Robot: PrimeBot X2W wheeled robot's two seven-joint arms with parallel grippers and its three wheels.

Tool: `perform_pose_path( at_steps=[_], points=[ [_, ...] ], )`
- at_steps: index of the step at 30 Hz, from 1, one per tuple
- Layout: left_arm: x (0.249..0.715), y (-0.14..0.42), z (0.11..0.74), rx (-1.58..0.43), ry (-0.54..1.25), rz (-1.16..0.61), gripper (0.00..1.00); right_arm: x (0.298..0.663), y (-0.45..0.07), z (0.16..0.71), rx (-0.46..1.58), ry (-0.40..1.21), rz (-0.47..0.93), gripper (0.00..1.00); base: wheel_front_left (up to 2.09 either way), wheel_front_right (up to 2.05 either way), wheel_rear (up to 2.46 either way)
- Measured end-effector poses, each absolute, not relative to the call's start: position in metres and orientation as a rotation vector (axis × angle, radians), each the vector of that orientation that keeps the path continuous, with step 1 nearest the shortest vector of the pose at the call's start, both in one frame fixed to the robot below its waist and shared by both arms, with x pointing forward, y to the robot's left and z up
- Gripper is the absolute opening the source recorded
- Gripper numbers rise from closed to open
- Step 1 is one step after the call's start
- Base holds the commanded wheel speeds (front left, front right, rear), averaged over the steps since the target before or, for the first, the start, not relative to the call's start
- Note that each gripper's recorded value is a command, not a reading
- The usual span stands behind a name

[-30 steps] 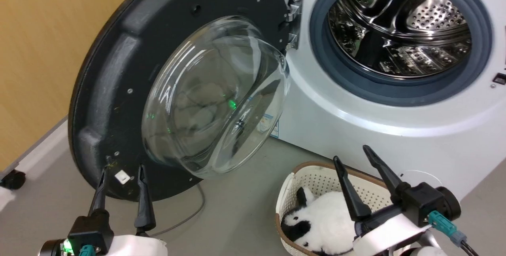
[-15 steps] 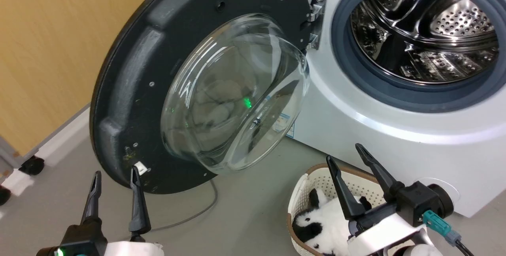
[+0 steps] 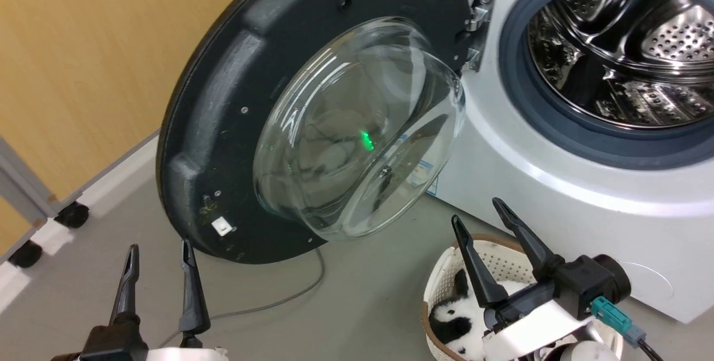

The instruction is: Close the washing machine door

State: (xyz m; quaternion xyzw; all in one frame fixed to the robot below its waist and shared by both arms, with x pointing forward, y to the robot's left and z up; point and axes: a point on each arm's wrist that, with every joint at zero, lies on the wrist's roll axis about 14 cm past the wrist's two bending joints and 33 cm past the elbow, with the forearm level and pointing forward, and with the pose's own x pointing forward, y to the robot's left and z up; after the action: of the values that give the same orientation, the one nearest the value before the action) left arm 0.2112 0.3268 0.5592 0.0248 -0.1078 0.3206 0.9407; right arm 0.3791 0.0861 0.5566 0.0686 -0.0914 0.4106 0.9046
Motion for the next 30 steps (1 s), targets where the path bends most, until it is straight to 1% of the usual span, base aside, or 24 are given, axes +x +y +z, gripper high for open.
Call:
perform_pose_path(
  at_steps=[13, 14, 15, 16, 17, 25, 30],
  points=[
    [0.187, 0.338, 0.563, 0.034, -0.253, 0.722, 1.00, 0.372, 0.105, 0.560, 0.176, -0.202, 0.906, 1.00, 0.00, 0.00, 0.00],
    [0.187, 0.338, 0.563, 0.031, -0.255, 0.725, 0.67, 0.372, 0.105, 0.560, 0.177, -0.203, 0.906, 1.00, 0.00, 0.00, 0.00],
    [0.187, 0.339, 0.563, 0.029, -0.256, 0.726, 0.45, 0.373, 0.105, 0.560, 0.177, -0.202, 0.905, 1.00, 0.00, 0.00, 0.00],
    [0.187, 0.339, 0.563, 0.029, -0.256, 0.726, 0.19, 0.373, 0.104, 0.560, 0.177, -0.202, 0.902, 1.00, 0.00, 0.00, 0.00],
    [0.187, 0.339, 0.563, 0.029, -0.255, 0.726, 0.00, 0.374, 0.103, 0.560, 0.177, -0.203, 0.898, 1.00, 0.00, 0.00, 0.00],
    [0.186, 0.351, 0.573, -0.003, -0.292, 0.740, 0.00, 0.382, 0.096, 0.556, 0.179, -0.202, 0.872, 1.00, 0.00, 0.00, 0.00],
    [0.198, 0.371, 0.593, 0.046, -0.337, 0.674, 0.00, 0.389, 0.084, 0.548, 0.161, -0.192, 0.832, 1.00, 0.00, 0.00, 0.00]
  ],
)
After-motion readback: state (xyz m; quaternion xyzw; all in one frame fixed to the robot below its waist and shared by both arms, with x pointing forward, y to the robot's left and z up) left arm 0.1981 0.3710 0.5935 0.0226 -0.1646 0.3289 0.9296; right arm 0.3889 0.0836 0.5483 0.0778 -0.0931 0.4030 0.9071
